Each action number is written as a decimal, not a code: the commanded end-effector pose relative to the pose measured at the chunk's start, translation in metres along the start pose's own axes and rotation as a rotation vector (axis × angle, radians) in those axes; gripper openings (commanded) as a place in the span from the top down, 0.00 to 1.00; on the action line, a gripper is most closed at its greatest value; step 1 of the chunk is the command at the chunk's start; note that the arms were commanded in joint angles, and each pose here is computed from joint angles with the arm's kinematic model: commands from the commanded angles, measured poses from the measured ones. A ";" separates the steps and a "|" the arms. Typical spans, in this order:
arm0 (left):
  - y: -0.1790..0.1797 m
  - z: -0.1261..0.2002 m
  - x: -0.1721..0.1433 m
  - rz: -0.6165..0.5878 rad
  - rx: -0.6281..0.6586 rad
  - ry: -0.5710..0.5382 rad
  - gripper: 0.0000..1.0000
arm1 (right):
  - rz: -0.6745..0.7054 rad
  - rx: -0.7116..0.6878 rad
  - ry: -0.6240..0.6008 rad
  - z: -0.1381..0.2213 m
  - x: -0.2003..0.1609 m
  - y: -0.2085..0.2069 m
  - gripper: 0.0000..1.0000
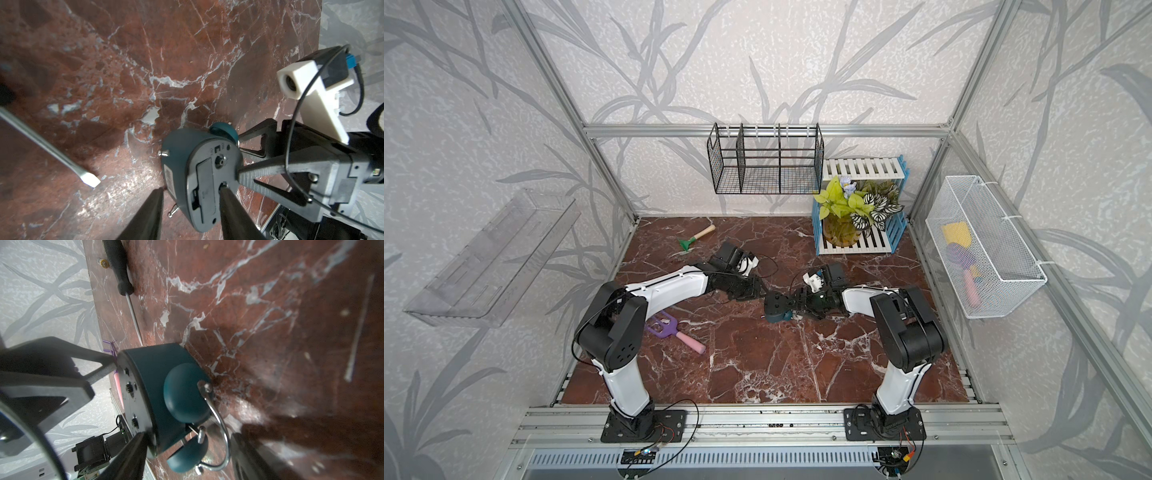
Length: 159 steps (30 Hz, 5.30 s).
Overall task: Remove the battery from the alarm
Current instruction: Install the cover on the alarm, then adjust the alarm at the center of the board, then reset both arms
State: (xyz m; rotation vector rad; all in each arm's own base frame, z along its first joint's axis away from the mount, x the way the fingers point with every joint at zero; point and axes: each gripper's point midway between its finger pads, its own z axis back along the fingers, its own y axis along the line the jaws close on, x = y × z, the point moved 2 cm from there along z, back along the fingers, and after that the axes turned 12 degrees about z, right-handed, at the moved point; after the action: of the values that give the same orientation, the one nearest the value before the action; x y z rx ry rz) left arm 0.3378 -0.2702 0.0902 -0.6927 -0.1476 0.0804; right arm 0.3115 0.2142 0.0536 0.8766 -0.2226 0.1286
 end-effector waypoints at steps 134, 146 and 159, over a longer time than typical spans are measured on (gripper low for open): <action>0.108 0.249 0.030 -0.182 0.305 -1.302 0.00 | 0.447 -0.962 -0.829 0.226 0.043 -0.037 0.01; 0.190 0.206 0.067 -0.295 0.540 -1.279 0.00 | 0.419 -1.003 -0.857 0.201 0.065 -0.137 0.01; 0.196 0.211 0.058 -0.292 0.494 -1.331 0.00 | 0.485 -1.013 -1.087 0.219 0.030 -0.118 0.01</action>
State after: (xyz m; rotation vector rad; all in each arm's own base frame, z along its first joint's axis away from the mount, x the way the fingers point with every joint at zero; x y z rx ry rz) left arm 0.3509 0.0239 0.1147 -0.0069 -1.3895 0.3057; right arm 0.3316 -0.0243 0.0739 -0.1969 -1.2040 0.0135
